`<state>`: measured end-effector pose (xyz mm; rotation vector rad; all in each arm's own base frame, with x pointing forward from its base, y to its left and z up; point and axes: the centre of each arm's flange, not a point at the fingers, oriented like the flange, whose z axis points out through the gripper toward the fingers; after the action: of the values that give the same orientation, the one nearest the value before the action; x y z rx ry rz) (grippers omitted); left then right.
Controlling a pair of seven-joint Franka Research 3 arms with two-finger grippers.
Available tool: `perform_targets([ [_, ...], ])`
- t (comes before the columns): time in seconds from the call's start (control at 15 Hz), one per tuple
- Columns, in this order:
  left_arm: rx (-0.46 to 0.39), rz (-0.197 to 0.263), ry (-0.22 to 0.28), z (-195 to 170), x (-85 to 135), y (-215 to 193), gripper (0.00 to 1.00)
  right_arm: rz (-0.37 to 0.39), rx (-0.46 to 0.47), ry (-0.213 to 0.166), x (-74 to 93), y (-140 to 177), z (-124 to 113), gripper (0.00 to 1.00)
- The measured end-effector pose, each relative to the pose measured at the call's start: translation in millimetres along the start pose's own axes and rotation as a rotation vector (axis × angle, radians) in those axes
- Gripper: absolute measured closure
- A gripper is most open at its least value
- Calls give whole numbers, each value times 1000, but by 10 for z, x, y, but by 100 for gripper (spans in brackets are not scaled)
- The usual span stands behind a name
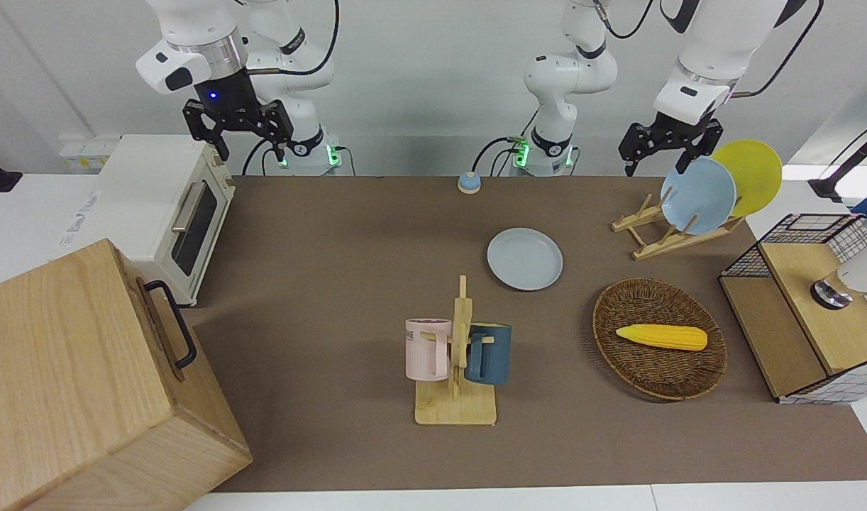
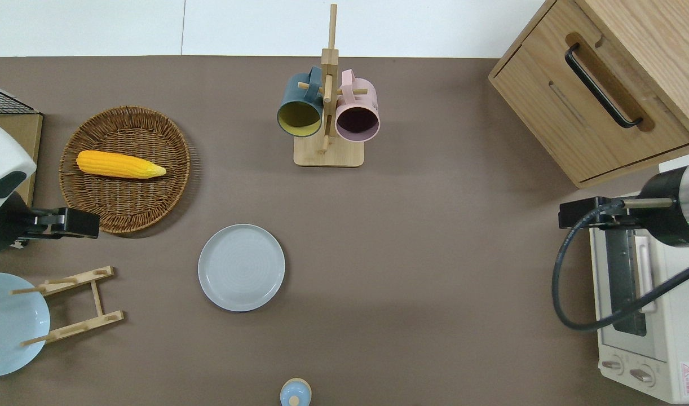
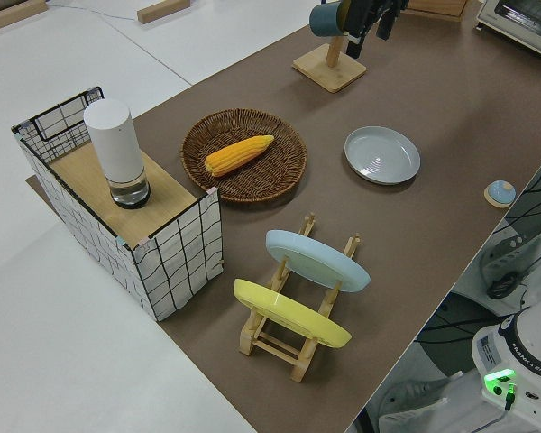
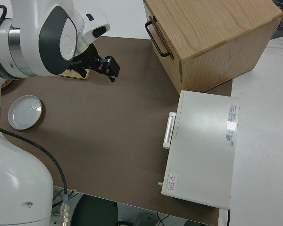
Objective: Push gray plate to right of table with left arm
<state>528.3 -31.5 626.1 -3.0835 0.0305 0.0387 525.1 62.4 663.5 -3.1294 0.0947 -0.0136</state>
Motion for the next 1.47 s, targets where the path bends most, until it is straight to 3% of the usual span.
perform_targets([
  [0.33, -21, 1, 4, 613, 164, 39, 0, 0, 0, 0, 0, 0, 0, 0],
  [0.6, -37, -31, 19, 1171, 219, 124, 0, 0, 0, 0, 0, 0, 0, 0],
  [0.93, -94, -68, -2, 1765, 115, 211, 0, 0, 0, 0, 0, 0, 0, 0],
  [1.47, -120, -93, -24, 2332, -80, 240, 1, 0, 0, 0, 0, 0, 0, 0],
])
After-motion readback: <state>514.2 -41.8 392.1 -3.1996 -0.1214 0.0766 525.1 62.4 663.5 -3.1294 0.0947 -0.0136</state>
